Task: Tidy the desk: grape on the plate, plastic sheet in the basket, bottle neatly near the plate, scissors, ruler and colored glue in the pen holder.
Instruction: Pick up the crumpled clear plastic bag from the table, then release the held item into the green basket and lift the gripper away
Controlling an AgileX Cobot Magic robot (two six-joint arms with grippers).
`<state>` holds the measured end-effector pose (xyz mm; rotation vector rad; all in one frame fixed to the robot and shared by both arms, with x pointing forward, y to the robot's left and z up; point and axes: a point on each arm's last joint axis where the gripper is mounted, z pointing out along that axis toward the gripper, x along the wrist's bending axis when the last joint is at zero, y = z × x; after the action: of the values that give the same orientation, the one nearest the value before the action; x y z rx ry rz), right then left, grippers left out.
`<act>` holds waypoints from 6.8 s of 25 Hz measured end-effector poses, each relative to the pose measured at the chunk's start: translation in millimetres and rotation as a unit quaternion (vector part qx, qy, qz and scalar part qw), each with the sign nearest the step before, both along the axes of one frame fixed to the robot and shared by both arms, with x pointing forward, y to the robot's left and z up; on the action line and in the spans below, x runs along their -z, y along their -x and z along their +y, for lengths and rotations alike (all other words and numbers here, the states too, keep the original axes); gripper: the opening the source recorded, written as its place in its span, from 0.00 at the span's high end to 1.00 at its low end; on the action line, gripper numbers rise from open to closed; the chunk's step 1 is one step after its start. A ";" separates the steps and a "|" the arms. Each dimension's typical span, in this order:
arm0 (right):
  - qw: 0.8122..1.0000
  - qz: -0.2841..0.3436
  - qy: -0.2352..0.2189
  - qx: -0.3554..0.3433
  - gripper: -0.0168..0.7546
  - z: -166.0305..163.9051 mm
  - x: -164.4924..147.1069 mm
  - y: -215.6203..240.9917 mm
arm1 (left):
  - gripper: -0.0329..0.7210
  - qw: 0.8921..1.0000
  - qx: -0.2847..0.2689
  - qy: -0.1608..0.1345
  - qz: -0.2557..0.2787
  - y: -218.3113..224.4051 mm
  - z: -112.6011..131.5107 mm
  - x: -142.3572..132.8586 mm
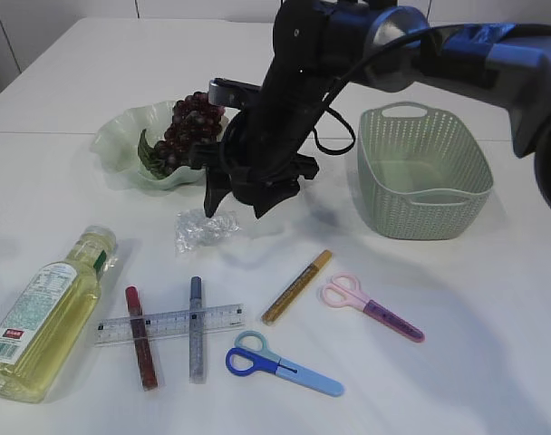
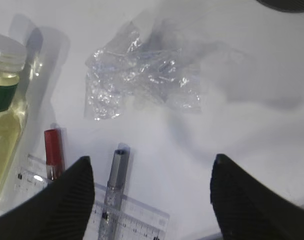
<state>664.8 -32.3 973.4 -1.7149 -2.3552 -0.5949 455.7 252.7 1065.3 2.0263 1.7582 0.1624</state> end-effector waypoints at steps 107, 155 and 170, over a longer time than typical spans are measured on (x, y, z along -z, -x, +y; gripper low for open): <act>0.960 0.053 -0.108 0.252 0.32 51.2 63.7 -23.6 | 0.46 1.000 -0.001 0.001 0.001 -2.2 -0.5 1.8; 0.993 -0.056 0.044 0.090 0.96 -34.0 -61.5 -14.1 | 0.46 1.000 -0.002 0.001 0.000 -2.4 -0.5 1.8; 0.959 -0.131 0.119 0.222 0.96 -176.4 -110.2 -46.0 | 0.46 1.000 -0.001 0.001 0.001 -2.2 -0.5 1.8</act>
<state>710.8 -208.7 1083.6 -2.4460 -2.2879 -0.6571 457.9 252.3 1063.5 2.0232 1.7618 0.1581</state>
